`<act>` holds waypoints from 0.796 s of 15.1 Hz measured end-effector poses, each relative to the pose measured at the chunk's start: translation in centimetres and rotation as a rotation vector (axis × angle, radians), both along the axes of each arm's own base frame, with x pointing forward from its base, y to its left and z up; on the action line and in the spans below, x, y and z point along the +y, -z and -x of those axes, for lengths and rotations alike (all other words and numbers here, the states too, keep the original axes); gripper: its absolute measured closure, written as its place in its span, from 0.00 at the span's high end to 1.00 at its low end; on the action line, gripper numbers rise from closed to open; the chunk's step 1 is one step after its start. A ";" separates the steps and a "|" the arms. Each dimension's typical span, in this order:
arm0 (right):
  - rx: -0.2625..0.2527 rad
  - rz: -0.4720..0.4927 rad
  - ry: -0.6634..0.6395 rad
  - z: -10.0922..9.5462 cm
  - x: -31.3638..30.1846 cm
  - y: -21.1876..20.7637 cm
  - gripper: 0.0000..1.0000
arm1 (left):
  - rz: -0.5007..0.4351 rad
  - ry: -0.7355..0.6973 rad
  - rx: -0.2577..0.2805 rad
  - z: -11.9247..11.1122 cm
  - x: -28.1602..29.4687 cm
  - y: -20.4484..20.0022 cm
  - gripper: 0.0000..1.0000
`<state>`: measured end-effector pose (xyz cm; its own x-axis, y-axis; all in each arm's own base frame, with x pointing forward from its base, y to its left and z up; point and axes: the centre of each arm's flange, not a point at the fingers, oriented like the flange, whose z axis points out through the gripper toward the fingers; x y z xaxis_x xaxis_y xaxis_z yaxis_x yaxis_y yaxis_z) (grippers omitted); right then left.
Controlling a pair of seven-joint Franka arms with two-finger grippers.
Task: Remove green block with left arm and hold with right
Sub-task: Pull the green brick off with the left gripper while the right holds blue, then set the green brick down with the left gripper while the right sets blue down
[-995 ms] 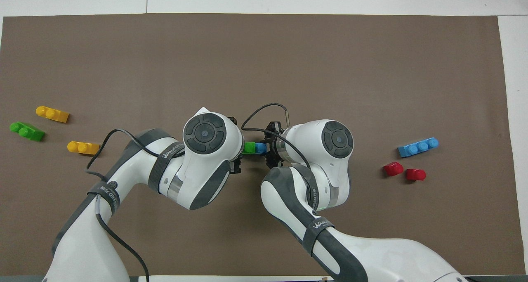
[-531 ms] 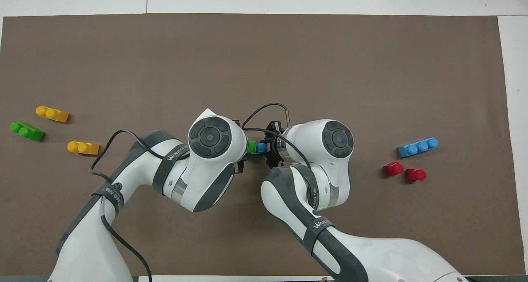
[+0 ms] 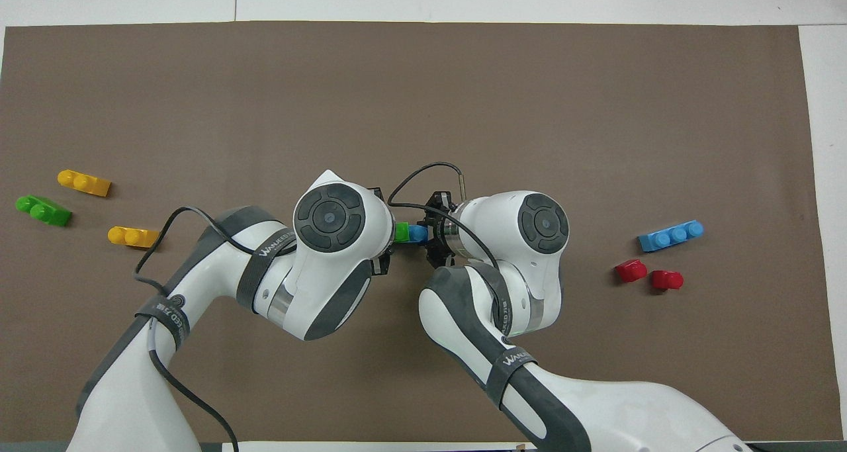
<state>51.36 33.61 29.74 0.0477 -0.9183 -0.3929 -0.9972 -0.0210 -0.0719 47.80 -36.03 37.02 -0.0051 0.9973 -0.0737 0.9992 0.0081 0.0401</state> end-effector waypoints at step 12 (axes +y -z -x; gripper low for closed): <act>-0.093 -0.034 -0.081 -6.6 -9.4 -5.9 0.35 | -0.035 0.100 -0.012 -6.4 14.8 -8.1 0.34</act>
<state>57.98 24.25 35.62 0.1590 -0.8961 -0.4144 -0.9813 -0.0973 -0.1660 54.21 -21.21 45.08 0.0951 0.9947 -0.0387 0.9944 -0.0931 0.0507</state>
